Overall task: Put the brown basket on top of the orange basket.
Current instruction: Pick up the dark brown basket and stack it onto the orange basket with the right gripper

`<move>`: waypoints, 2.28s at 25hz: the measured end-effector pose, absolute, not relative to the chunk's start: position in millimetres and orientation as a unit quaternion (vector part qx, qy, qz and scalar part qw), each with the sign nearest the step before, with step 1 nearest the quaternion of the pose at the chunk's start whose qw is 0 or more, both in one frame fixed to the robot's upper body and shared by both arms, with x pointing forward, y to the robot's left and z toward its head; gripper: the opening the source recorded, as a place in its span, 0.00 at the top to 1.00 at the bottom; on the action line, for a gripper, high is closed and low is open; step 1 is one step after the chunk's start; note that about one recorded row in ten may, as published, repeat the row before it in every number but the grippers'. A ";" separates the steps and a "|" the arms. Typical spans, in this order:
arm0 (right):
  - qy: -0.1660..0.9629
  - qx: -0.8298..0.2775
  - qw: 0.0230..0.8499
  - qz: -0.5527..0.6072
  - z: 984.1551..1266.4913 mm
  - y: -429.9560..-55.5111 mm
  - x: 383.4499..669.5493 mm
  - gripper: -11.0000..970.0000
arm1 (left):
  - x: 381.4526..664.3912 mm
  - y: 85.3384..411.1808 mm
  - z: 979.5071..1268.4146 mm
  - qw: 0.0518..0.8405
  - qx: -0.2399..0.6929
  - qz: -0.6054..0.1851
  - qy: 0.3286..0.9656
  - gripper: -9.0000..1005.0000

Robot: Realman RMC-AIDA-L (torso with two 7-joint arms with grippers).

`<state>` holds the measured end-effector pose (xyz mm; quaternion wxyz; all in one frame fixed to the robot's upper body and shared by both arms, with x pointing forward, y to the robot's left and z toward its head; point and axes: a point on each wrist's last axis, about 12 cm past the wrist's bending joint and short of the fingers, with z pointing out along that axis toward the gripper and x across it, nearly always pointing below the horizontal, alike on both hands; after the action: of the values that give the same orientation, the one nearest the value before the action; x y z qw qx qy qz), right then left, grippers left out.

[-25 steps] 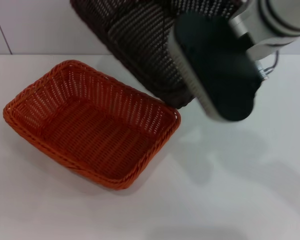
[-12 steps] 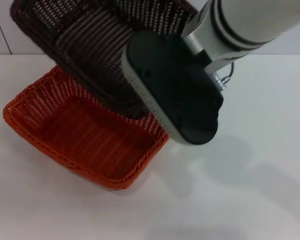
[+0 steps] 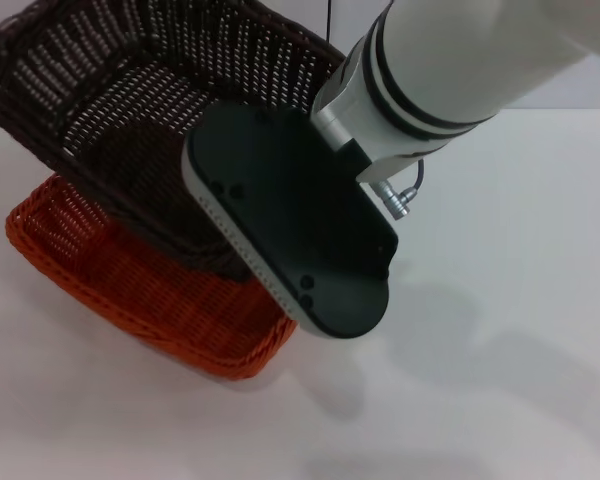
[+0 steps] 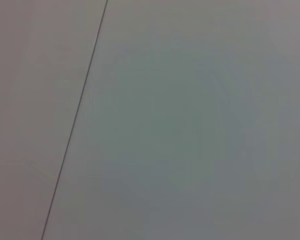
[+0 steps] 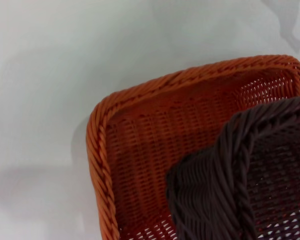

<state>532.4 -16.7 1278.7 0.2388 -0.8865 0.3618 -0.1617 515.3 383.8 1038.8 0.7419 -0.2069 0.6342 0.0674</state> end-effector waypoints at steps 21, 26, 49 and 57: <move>0.382 -0.895 0.204 -0.108 1250.1 -18.0 527.8 0.83 | 510.0 390.8 1037.7 0.740 -0.215 0.080 0.633 0.19; 0.379 -0.897 0.202 -0.104 1244.6 -18.6 530.1 0.83 | 509.4 390.6 1037.1 0.739 -0.216 0.080 0.633 0.19; 0.373 -0.898 0.212 -0.102 1233.9 -14.3 541.8 0.83 | 512.1 389.0 1038.1 0.740 -0.211 0.078 0.634 0.19; 0.367 -0.899 0.215 -0.104 1235.1 -12.4 539.8 0.83 | 512.1 390.2 1038.4 0.740 -0.212 0.080 0.633 0.19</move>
<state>539.8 -12.4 1235.1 0.2154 -0.8991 0.3668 -0.1036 512.1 390.2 1038.4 0.7400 -0.2118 0.6334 0.0797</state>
